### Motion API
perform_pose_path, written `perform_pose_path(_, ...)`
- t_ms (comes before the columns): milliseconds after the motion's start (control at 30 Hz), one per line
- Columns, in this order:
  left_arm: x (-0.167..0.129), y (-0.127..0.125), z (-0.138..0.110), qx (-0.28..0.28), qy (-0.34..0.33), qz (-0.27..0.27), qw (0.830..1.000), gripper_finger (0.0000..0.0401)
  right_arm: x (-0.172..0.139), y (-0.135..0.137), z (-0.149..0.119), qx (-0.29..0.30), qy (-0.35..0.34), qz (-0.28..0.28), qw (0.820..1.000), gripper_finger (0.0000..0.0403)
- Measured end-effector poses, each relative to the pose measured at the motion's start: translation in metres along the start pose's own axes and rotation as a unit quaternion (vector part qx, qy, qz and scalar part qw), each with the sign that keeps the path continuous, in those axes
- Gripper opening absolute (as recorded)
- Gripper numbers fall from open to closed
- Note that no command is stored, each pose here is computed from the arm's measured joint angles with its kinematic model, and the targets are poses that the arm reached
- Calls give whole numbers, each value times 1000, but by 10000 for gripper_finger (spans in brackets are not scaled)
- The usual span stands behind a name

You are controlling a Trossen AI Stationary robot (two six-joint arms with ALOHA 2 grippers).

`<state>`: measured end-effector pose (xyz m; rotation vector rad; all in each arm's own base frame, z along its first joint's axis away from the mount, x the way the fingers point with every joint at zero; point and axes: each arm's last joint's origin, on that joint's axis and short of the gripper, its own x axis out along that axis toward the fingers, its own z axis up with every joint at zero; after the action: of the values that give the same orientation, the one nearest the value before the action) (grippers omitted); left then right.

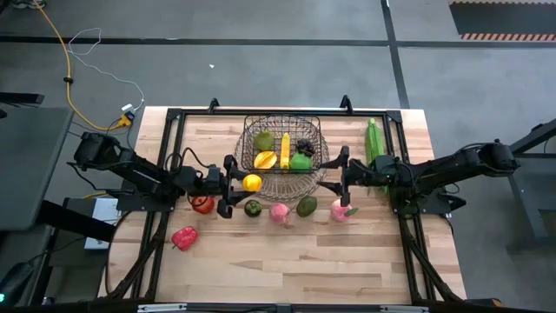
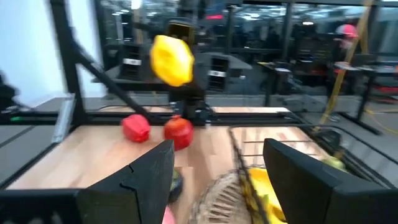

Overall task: Build produce basket
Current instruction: Put the lemon into the black wire basket

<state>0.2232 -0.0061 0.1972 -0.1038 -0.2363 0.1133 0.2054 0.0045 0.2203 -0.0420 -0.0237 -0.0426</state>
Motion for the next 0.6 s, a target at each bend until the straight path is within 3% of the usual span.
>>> perform_pose_path(233, 0, 2, 0, -12, -3, 28, 1000, 216, 0, -1, 0, 1, 1, -15, 1000, 238)
perform_pose_path(600, 0, 1, 0, -12, -1, 9, 1000, 216, 0, -1, 0, 1, 1, -13, 1000, 238)
